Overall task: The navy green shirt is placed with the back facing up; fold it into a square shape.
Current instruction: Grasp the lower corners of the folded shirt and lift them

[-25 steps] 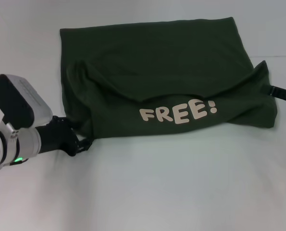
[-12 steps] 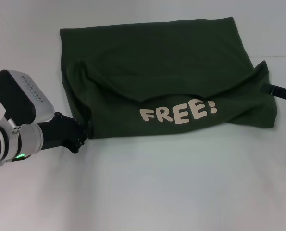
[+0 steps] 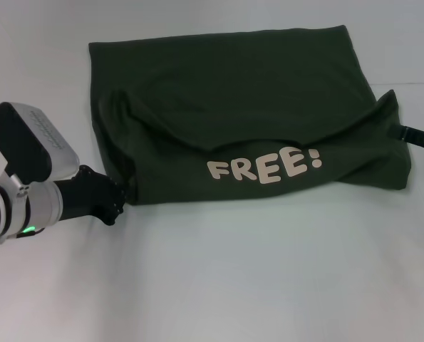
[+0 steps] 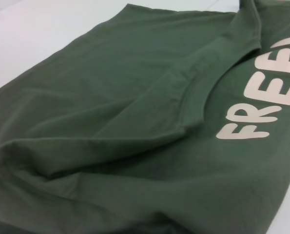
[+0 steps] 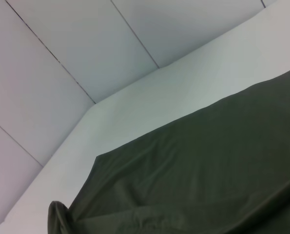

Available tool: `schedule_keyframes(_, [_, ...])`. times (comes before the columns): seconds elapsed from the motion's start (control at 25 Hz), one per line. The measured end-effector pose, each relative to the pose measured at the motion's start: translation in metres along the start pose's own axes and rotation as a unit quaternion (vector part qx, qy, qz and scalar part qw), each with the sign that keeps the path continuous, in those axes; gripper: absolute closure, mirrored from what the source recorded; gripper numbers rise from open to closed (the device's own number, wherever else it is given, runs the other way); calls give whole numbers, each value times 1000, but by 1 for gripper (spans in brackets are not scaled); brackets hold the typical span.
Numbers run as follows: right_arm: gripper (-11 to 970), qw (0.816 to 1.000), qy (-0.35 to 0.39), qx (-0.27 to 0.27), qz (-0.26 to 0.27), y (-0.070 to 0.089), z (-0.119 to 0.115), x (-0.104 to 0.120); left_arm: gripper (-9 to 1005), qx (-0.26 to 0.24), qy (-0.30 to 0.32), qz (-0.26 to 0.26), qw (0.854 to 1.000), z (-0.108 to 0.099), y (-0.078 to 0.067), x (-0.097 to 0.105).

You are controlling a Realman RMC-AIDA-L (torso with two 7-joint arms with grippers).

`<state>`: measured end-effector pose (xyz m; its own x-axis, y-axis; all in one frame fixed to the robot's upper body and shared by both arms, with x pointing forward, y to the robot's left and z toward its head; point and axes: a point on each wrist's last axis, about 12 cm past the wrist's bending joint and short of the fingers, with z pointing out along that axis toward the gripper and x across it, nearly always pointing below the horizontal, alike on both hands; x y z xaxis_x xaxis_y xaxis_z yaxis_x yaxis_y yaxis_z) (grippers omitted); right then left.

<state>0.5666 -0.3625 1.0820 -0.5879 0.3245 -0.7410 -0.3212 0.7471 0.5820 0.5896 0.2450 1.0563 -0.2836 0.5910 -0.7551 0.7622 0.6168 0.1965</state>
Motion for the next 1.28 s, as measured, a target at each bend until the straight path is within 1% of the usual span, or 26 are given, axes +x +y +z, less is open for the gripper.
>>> schedule_keyframes(0.16, [380,1000,8,3,0,-2,-2,-1,994,-7,-2,-12,1000,-5,3,2])
schedule_keyframes(0.32, [381,999,33,17,11,-7,-7,-1,993,-10,-5,-22,1000,-11,5,4])
schedule_keyframes(0.56, [381,996,69,52,37,-17,-16,-1,993,-8,-6,-28,1000,-13,5,5])
schedule_keyframes(0.68, [381,994,73,67,52,-22,-22,-2,993,-7,-7,-28,1000,-13,5,5])
schedule_keyframes(0.8, [381,993,70,77,56,-25,-24,-2,993,-8,-6,-28,1000,-12,5,5])
schedule_keyframes(0.88, [381,993,69,84,56,-26,-22,-2,993,-8,-6,-28,1000,-12,6,5])
schedule_keyframes(1.0, [381,992,67,90,51,-25,-13,0,993,-9,-6,-28,1000,-11,6,4])
schedule_keyframes(1.28, [381,992,76,91,34,-16,11,9,993,-18,-8,-31,999,-11,9,3])
